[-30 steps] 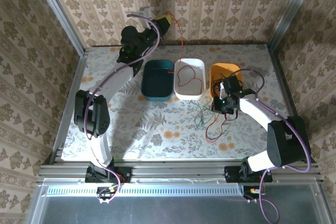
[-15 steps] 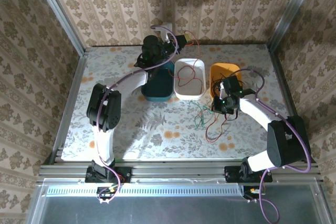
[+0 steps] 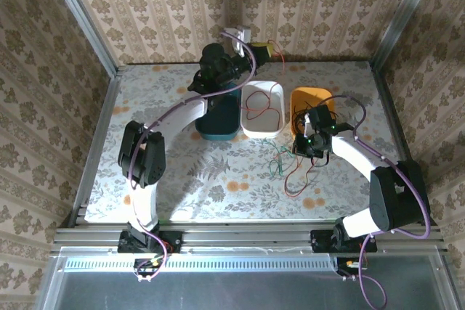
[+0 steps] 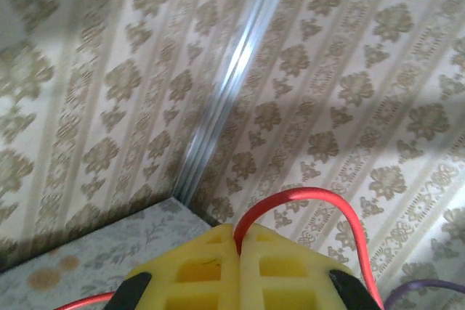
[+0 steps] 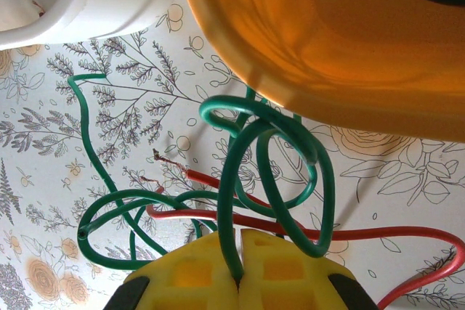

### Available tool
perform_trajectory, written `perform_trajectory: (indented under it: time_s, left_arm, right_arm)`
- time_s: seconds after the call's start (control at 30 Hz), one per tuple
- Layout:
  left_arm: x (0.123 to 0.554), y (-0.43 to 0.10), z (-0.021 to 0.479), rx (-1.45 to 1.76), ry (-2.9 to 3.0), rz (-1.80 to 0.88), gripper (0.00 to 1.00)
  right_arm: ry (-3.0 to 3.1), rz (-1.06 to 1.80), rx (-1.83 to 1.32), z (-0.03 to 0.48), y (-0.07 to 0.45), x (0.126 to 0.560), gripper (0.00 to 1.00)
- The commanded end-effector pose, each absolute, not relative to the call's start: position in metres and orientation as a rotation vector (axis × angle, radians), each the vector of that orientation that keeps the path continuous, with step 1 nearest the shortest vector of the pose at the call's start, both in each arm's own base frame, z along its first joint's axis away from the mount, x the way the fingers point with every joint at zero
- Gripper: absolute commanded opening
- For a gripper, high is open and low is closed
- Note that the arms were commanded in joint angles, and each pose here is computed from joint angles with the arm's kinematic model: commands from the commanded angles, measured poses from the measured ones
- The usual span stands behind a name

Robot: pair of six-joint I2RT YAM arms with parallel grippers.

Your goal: Untangle the cables

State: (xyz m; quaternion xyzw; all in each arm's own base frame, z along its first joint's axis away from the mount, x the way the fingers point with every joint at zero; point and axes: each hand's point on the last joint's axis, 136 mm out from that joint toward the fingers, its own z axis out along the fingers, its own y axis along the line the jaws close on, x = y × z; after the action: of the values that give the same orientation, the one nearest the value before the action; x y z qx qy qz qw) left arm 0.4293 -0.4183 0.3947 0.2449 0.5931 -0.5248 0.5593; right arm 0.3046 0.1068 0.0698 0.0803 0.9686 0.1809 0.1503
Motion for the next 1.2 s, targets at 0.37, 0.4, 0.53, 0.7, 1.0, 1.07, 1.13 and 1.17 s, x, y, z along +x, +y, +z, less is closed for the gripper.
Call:
perform_trajectory:
  time_s: [0.37,0.4,0.53,0.7,1.0,1.07,1.13,1.17]
  left_arm:
    - [0.426,-0.408,0.391,0.542,1.410,-1.246,0.00]
    - [0.431,-0.402,0.387,0.517,1.422,-1.244,0.00]
    - [0.445,-0.383,0.381,0.452,1.438,-1.196,0.00]
    - [0.478,-0.357,0.371,0.323,1.504,-1.055,0.00]
    - [0.497,-0.383,0.278,0.404,1.883,-0.848,0.00]
    - [0.495,-0.392,0.261,0.417,1.934,-0.858,0.00]
    - [0.496,-0.396,0.244,0.397,1.994,-0.868,0.00]
    - [0.497,-0.396,0.236,0.386,2.021,-0.871,0.00]
  right_arm:
    - [2.783,0.518,0.226,0.072,0.104,0.301,0.00]
    - [2.783,0.518,0.225,0.072,0.104,0.301,0.00]
    - [2.788,0.517,0.223,0.071,0.104,0.301,0.00]
    - [2.785,0.526,0.222,0.071,0.105,0.302,0.00]
    - [2.778,0.518,0.224,0.075,0.104,0.302,0.00]
    - [2.782,0.517,0.221,0.075,0.104,0.302,0.00]
    - [2.783,0.520,0.219,0.075,0.105,0.302,0.00]
    - [2.786,0.519,0.218,0.075,0.105,0.302,0.00]
